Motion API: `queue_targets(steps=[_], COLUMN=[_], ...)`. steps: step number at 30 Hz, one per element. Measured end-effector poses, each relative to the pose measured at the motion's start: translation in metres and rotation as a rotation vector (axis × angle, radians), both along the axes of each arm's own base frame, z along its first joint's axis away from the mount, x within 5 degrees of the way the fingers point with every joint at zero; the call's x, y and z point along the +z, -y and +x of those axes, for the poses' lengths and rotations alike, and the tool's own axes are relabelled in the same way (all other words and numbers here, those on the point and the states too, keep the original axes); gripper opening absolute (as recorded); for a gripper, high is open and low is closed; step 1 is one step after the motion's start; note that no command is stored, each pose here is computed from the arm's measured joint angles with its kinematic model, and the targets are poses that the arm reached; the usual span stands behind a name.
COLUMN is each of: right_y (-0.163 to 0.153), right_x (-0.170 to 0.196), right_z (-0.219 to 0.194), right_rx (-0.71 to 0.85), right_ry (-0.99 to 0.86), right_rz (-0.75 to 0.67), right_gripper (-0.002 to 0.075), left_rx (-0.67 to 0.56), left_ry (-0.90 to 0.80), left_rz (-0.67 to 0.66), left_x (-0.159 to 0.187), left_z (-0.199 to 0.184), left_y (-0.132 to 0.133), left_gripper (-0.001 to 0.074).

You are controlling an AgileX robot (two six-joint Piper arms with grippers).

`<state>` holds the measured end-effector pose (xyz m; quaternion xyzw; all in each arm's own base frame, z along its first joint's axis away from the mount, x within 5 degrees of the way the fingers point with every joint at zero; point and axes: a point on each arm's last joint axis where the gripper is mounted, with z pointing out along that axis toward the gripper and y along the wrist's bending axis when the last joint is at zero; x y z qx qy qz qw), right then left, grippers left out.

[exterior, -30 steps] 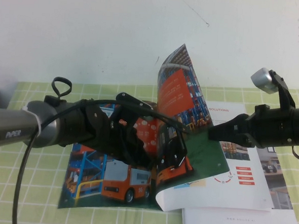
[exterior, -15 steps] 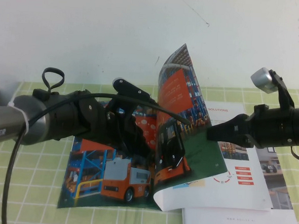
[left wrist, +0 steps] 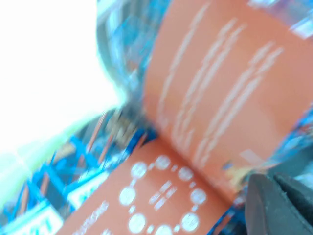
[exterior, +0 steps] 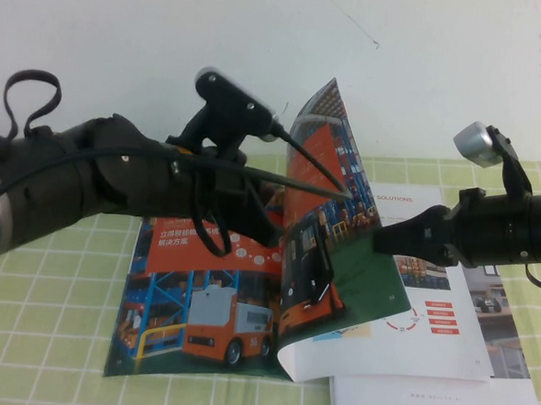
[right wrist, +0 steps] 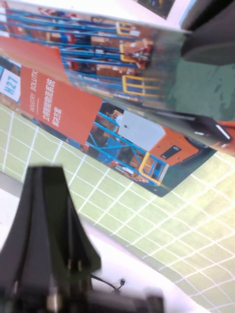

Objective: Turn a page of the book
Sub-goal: Open the closed book

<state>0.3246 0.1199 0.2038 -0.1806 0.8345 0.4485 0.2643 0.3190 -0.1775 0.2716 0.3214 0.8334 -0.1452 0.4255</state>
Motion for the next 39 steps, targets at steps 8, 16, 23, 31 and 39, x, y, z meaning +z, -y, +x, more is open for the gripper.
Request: queue_targets(steps=[8, 16, 23, 31, 39], right_y=[0.0, 0.0, 0.0, 0.0, 0.0], right_x=[0.0, 0.0, 0.0, 0.0, 0.0], right_z=[0.0, 0.0, 0.0, 0.0, 0.0], right_rx=[0.008, 0.008, 0.008, 0.008, 0.009], right_ry=[0.01, 0.01, 0.01, 0.011, 0.012], right_rz=[0.0, 0.0, 0.0, 0.0, -0.001], right_gripper=[0.0, 0.0, 0.0, 0.0, 0.0], left_rx=[-0.334, -0.65, -0.725, -0.734, -0.699], left_ry=[0.105, 0.169, 0.253, 0.319, 0.402], left_rz=[0.049, 0.139, 0.252, 0.342, 0.4], left_x=[0.016, -0.008, -0.049, -0.08, -0.1], left_z=[-0.061, -0.122, -0.122, -0.111, -0.101], left_y=[0.069, 0.133, 0.158, 0.166, 0.169], left_gripper=[-0.0004, -0.0004, -0.0004, -0.0004, -0.0004])
